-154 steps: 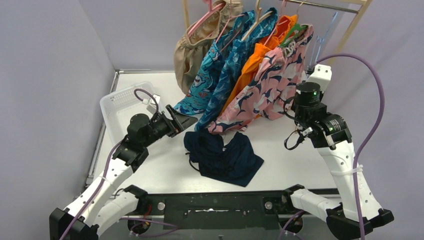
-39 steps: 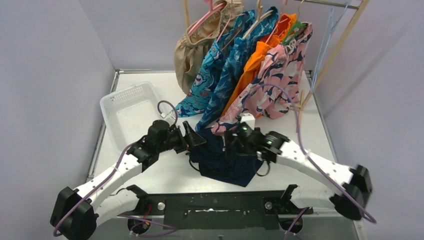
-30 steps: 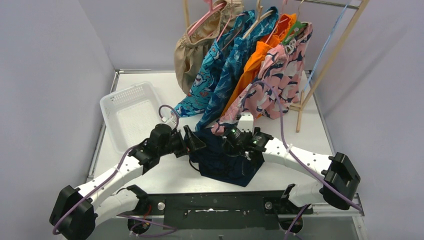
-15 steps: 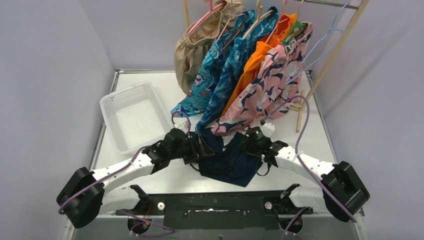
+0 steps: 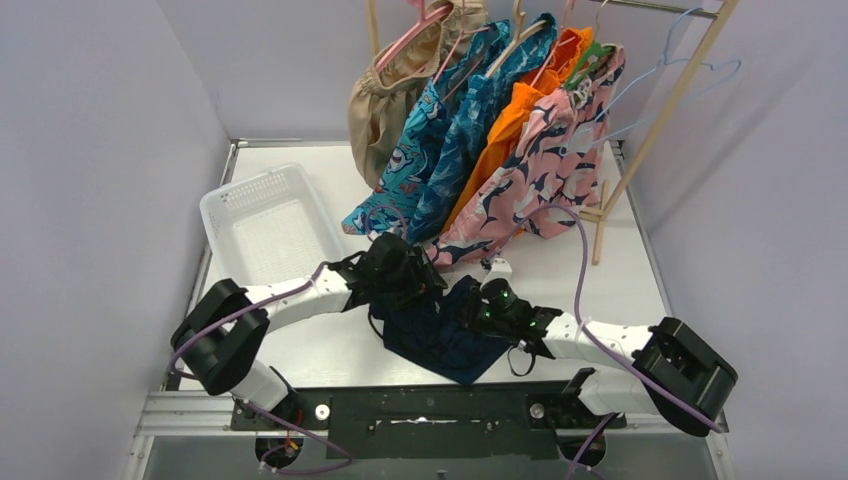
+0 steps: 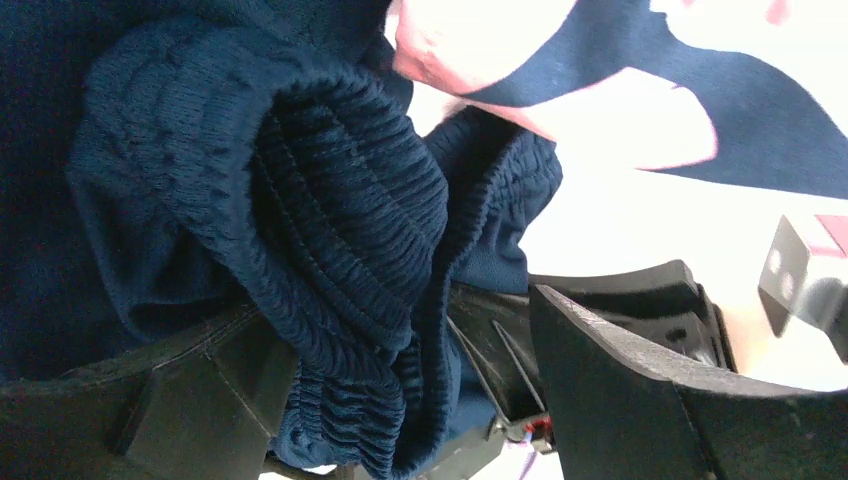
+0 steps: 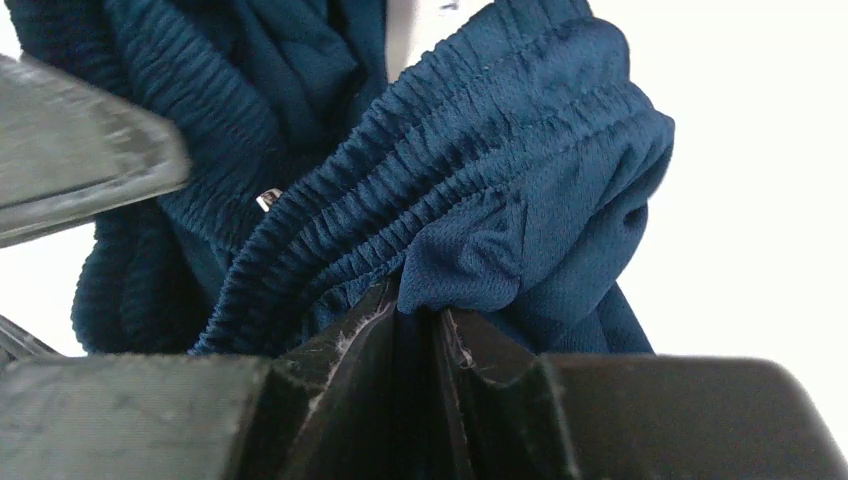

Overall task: Remove the shorts from the hanger
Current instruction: Adjust the shorts at the center of the board.

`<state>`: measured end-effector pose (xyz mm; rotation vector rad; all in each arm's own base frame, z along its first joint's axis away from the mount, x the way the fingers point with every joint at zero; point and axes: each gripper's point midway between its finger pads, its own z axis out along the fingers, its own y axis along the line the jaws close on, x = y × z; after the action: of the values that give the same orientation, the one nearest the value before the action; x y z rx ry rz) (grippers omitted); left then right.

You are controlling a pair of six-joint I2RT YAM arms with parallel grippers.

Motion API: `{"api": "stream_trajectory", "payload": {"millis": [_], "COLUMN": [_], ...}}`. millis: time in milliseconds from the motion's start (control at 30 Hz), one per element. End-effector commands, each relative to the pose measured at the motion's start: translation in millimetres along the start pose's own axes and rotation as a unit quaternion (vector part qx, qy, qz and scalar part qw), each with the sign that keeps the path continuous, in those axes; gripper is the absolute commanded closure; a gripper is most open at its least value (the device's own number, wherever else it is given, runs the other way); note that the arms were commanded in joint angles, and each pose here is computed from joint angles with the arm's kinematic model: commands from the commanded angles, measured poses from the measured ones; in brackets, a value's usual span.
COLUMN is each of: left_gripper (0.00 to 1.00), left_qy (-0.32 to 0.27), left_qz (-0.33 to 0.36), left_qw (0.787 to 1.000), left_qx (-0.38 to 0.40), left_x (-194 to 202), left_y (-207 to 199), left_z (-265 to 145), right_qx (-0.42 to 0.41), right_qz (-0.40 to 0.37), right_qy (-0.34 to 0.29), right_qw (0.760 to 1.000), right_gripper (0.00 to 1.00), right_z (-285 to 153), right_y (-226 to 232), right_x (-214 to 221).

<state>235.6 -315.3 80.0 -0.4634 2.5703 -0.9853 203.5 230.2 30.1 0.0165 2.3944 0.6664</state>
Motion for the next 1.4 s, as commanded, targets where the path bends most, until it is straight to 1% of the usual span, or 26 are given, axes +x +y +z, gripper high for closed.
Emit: {"api": "stream_trajectory", "payload": {"millis": [0,133,233,333,400,467,533,567,600,700,767,833,867,1000,1100,1167,1233,1367], "left_gripper": [0.18,0.22,0.22,0.21,0.20,0.22,0.26,0.32,0.38,0.64,0.81,0.97,1.00,1.00,1.00,1.00,1.00,1.00], "left_qy": [0.003,0.028,0.036,0.035,0.037,0.044,0.050,0.058,0.063,0.065,0.050,0.027,0.013,-0.067,-0.144,-0.182,-0.212,-0.266], "left_qz": [0.042,0.107,0.144,0.178,0.201,0.220,0.241,0.248,0.250,0.259,0.262,0.265,0.268,0.281,0.285,0.279,0.278,0.271], "left_qw": [0.997,0.985,0.967,0.951,0.942,0.930,0.919,0.915,0.913,0.909,0.912,0.918,0.923,0.940,0.940,0.937,0.932,0.921], "left_qx": [-0.062,-0.134,-0.206,-0.251,-0.268,-0.292,-0.307,-0.313,-0.316,-0.320,-0.313,-0.293,-0.277,-0.183,-0.121,-0.105,-0.097,-0.085], "left_x": [-2.1,7.6,6.7,2.0,2.2,6.5,13.8,18.1,21.1,22.8,16.7,7.2,1.0,-30.7,-57.2,-71.2,-82.3,-99.9], "left_y": [17.7,64.1,96.8,112.0,114.2,120.0,127.5,133.2,137.2,143.0,136.2,117.1,102.2,24.1,-20.4,-34.2,-44.8,-54.8], "left_z": [7.8,10.3,5.7,3.6,4.9,5.5,7.1,8.2,8.8,9.3,7.3,3.4,0.0,-30.2,-65.5,-89.7,-114.1,-159.4], "right_qx": [-0.077,-0.091,-0.092,-0.082,-0.080,-0.076,-0.066,-0.061,-0.054,-0.044,-0.033,-0.027,-0.020,0.008,0.017,0.018,0.020,0.019], "right_qz": [-0.040,-0.055,-0.077,-0.095,-0.100,-0.098,-0.093,-0.087,-0.081,-0.061,-0.053,-0.044,-0.043,-0.034,-0.023,-0.011,0.003,0.023], "right_qy": [-0.031,-0.042,-0.044,-0.051,-0.057,-0.066,-0.078,-0.084,-0.093,-0.123,-0.138,-0.155,-0.160,-0.189,-0.212,-0.226,-0.240,-0.258], "right_qw": [0.996,0.993,0.992,0.991,0.990,0.990,0.990,0.991,0.991,0.989,0.988,0.987,0.986,0.981,0.977,0.974,0.970,0.966], "right_gripper": [0.84,0.83,0.82,0.80,0.78,0.74,0.70,0.67,0.65,0.57,0.50,0.44,0.42,0.39,0.39,0.38,0.34,0.31], "right_z": [3.7,1.8,0.2,-1.0,-3.0,-6.1,-10.4,-13.5,-16.2,-27.9,-35.9,-45.9,-49.8,-67.4,-79.1,-85.4,-91.1,-98.5], "right_y": [32.2,36.0,38.6,38.2,38.7,37.8,34.5,32.6,29.2,23.1,17.1,15.2,13.2,7.9,6.6,5.7,3.7,0.4], "right_x": [-8.5,-4.0,-2.3,-0.6,-0.2,-1.1,-4.2,-6.3,-8.8,-19.8,-26.0,-35.1,-38.4,-58.0,-70.4,-76.6,-82.1,-86.8]}}
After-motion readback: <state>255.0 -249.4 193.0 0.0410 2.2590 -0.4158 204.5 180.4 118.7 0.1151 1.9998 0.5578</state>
